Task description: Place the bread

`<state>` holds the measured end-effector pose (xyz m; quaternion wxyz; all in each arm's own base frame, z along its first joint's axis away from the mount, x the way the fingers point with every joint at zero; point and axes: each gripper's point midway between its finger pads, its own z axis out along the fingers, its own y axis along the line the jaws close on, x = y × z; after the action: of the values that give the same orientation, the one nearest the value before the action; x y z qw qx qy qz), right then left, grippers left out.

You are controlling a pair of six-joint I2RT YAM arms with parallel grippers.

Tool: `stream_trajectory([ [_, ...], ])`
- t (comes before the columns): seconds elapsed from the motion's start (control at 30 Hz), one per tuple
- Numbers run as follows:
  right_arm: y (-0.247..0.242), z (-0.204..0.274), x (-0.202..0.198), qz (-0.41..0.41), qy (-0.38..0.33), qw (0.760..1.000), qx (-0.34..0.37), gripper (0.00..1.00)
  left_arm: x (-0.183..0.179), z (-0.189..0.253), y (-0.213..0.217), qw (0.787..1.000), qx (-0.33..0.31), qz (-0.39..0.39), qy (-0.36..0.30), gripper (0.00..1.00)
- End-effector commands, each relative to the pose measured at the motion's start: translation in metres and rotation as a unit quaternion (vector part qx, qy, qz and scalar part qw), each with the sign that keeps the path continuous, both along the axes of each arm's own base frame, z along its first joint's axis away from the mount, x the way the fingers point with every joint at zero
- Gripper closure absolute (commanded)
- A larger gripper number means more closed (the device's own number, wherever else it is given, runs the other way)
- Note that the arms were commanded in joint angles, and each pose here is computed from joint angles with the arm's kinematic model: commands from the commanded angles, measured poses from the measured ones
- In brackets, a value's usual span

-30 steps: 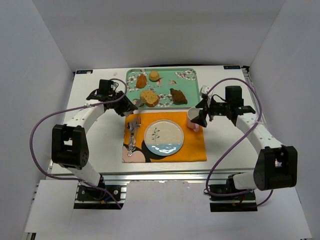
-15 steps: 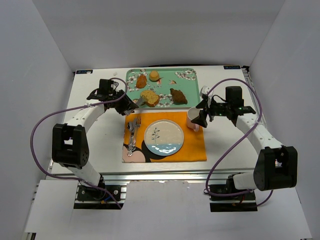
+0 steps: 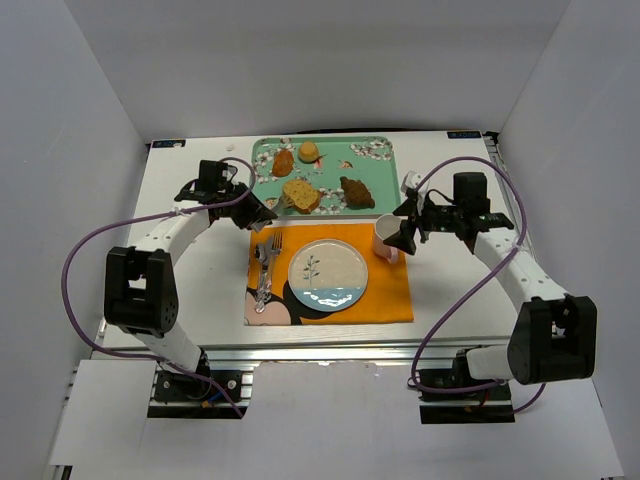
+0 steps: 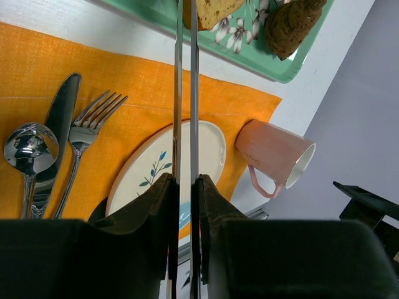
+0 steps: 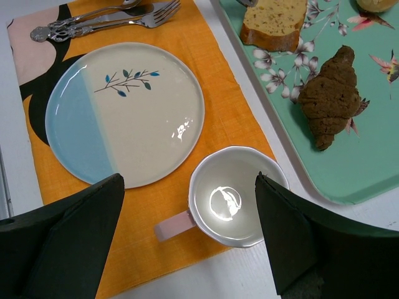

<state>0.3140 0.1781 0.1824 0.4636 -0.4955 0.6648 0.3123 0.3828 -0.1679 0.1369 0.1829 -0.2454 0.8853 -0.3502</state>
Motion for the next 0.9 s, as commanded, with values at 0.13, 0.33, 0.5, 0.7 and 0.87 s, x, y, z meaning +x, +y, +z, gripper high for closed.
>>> stream_trajectory([
  [0.13,0.002,0.024,-0.010,0.021,-0.037,0.999,0.018,0.10,0.006,0.048,-0.008,0.997,-0.028,-0.013,-0.068,0.99],
  [0.33,0.003,0.030,-0.014,0.027,-0.047,0.998,0.020,0.11,0.002,0.081,-0.009,0.993,-0.046,-0.007,-0.112,1.00],
  [0.5,0.003,0.036,-0.016,0.032,-0.056,0.998,0.023,0.11,-0.013,0.100,-0.010,0.990,-0.059,-0.016,-0.130,1.00],
  [0.7,0.003,0.043,-0.016,0.034,-0.067,0.997,0.023,0.11,-0.060,0.105,-0.016,0.987,-0.091,-0.048,-0.123,1.00],
  [0.87,0.004,0.048,-0.017,0.038,-0.077,0.996,0.025,0.11,-0.105,0.086,-0.022,0.988,-0.101,-0.072,-0.090,1.00],
])
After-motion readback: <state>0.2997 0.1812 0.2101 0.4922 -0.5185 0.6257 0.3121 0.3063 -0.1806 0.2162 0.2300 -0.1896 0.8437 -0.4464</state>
